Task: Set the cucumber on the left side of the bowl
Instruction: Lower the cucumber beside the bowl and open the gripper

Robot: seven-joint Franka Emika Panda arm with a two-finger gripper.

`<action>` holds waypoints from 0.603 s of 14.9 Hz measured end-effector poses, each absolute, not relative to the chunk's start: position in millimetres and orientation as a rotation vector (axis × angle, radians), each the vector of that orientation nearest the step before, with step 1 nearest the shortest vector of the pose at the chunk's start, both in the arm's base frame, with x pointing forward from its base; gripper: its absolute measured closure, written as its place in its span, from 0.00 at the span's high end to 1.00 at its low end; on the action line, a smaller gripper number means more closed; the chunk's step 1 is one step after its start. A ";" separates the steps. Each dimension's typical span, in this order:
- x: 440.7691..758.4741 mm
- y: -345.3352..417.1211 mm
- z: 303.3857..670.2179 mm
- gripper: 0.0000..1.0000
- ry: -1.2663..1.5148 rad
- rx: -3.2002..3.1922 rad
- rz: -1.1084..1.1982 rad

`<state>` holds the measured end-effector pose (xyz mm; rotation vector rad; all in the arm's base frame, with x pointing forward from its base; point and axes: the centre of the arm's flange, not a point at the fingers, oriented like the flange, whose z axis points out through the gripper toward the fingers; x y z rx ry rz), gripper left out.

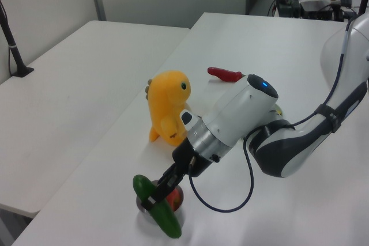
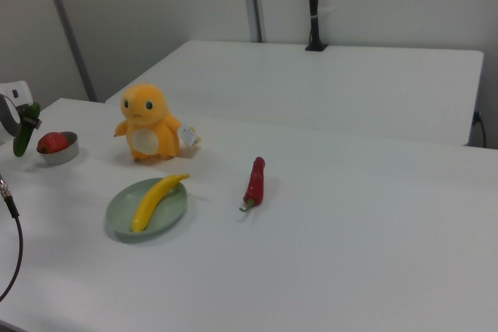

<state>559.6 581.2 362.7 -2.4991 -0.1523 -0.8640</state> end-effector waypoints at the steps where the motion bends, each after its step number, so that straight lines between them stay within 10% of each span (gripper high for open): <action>1: 559.9 580.9 362.1 0.56 -0.152 -2.500 -0.864; 3: 560.3 580.6 361.5 0.76 -0.152 -2.500 -0.865; 9: 561.0 580.3 362.2 0.80 -0.151 -2.499 -0.867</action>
